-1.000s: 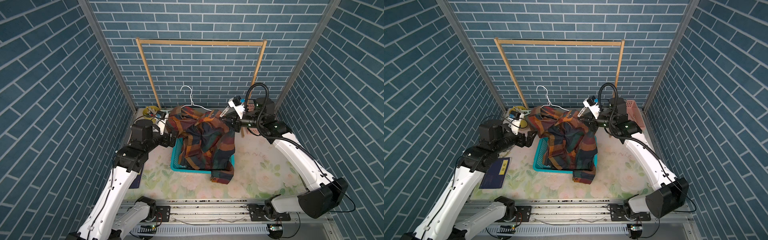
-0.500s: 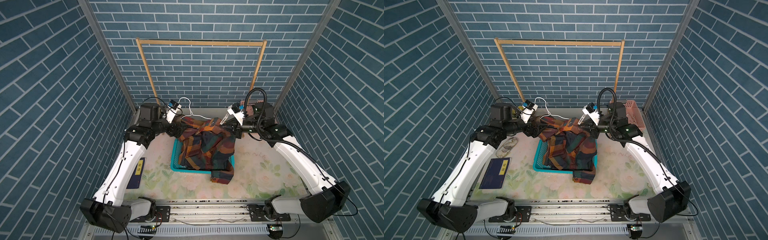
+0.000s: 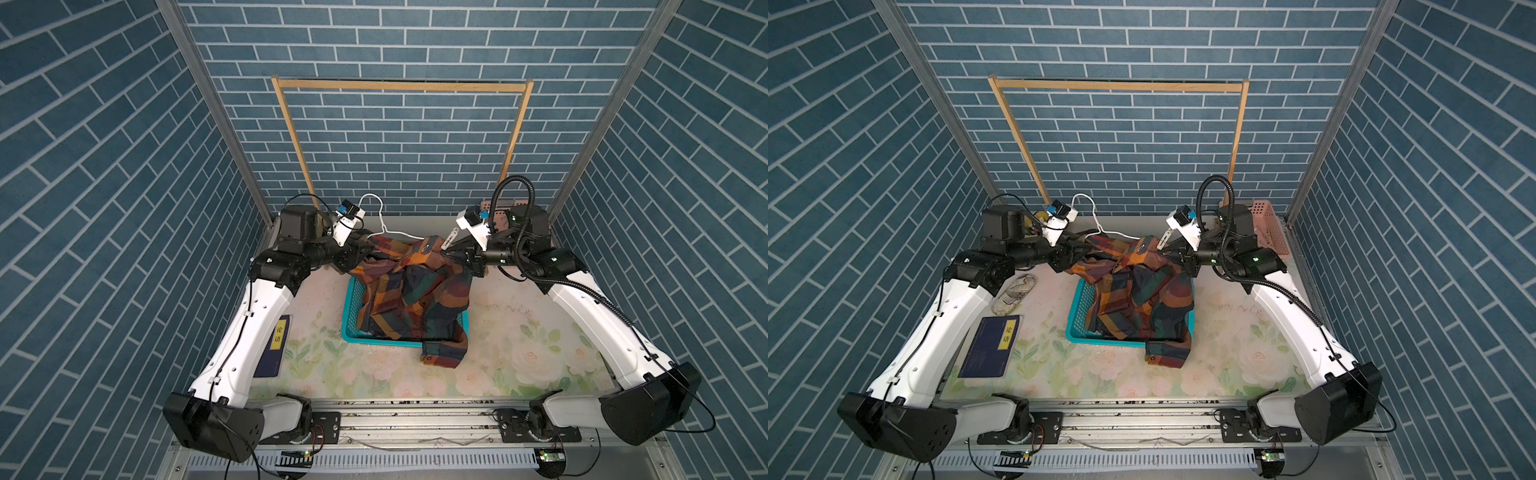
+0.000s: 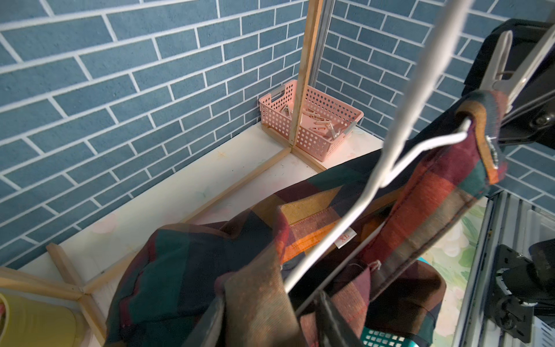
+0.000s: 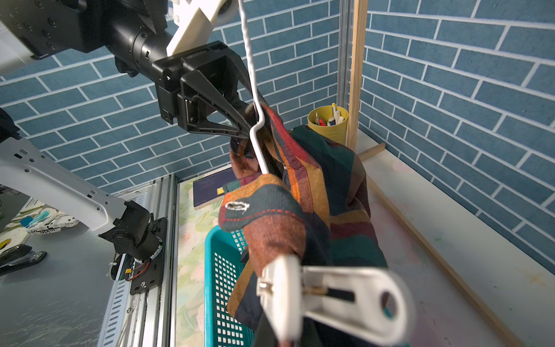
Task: Remove the clothespins securing long-sleeve shirts to the hanger
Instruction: Place the long-sleeve shirt at the bin.
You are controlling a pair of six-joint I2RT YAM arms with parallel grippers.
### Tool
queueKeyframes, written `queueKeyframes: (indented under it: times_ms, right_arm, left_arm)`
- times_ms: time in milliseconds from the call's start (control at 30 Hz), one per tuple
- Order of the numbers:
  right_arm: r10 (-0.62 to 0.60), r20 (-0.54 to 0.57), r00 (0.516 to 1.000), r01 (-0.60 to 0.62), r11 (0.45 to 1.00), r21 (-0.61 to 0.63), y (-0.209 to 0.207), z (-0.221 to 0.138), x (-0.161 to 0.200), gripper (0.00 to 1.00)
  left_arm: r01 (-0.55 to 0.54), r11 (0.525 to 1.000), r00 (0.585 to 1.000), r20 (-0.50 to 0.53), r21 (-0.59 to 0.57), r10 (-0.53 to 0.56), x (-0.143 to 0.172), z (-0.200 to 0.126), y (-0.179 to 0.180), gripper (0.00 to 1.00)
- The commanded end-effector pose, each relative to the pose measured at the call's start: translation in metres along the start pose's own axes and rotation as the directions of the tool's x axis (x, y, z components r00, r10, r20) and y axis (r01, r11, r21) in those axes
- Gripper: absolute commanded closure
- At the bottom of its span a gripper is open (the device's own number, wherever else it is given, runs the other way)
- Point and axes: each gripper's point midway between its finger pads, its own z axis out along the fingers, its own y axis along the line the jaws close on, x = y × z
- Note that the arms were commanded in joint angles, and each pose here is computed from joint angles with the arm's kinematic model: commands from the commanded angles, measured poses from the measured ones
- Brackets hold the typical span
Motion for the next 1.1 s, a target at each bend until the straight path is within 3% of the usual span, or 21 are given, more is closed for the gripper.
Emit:
queueKeyframes:
  times_ms: [0, 100, 233, 567, 667, 700, 800, 833, 867, 1000, 1067]
  right_arm:
    - [-0.097, 0.053, 0.994, 0.099, 0.994, -0.039, 0.013, -0.006, -0.016, 1.00]
    - [-0.097, 0.060, 0.993, 0.099, 0.994, -0.039, 0.012, -0.005, -0.017, 1.00]
    - [-0.095, 0.070, 0.993, 0.098, 0.994, -0.037, 0.012, -0.005, -0.018, 1.00]
    - [-0.077, 0.096, 0.992, 0.080, 0.996, -0.035, 0.006, 0.001, -0.021, 1.00]
    - [-0.080, 0.098, 0.992, 0.084, 0.996, -0.038, 0.007, 0.003, -0.022, 1.00]
    - [-0.083, 0.099, 0.992, 0.087, 0.995, -0.043, 0.007, 0.004, -0.022, 1.00]
    - [-0.089, 0.104, 0.991, 0.095, 0.994, -0.053, 0.010, 0.005, -0.025, 1.00]
    - [-0.089, 0.104, 0.991, 0.095, 0.994, -0.056, 0.011, 0.006, -0.025, 1.00]
    - [-0.091, 0.106, 0.990, 0.098, 0.994, -0.058, 0.012, 0.005, -0.026, 1.00]
    - [-0.091, 0.100, 0.991, 0.096, 0.994, -0.053, 0.012, 0.005, -0.025, 1.00]
    - [-0.084, 0.087, 0.993, 0.087, 0.996, -0.032, 0.008, 0.006, -0.022, 1.00]
  left_arm:
    - [0.011, 0.997, 1.000, 0.003, 0.076, -0.011, 0.003, 0.004, -0.013, 0.69]
    - [0.015, 0.995, 1.000, -0.001, 0.095, -0.015, 0.005, 0.005, -0.015, 0.72]
    - [0.020, 0.992, 1.000, -0.001, 0.122, -0.020, 0.005, 0.006, -0.019, 1.00]
    - [0.024, 0.988, 1.000, 0.012, 0.151, -0.026, 0.004, 0.007, -0.023, 1.00]
    - [0.028, 0.985, 1.000, 0.005, 0.172, -0.030, 0.004, 0.009, -0.026, 0.83]
    - [0.033, 0.983, 0.999, -0.001, 0.183, -0.033, 0.005, 0.010, -0.027, 0.73]
    - [0.046, 0.974, 0.999, -0.016, 0.220, -0.043, 0.007, 0.013, -0.030, 0.60]
    - [0.050, 0.972, 0.999, -0.021, 0.229, -0.046, 0.007, 0.014, -0.031, 0.60]
    - [0.052, 0.972, 0.999, -0.025, 0.230, -0.048, 0.008, 0.015, -0.031, 0.61]
    - [0.052, 0.972, 0.998, -0.030, 0.228, -0.047, 0.007, 0.016, -0.030, 1.00]
    - [0.050, 0.979, 0.999, -0.030, 0.196, -0.044, 0.007, 0.015, -0.025, 1.00]
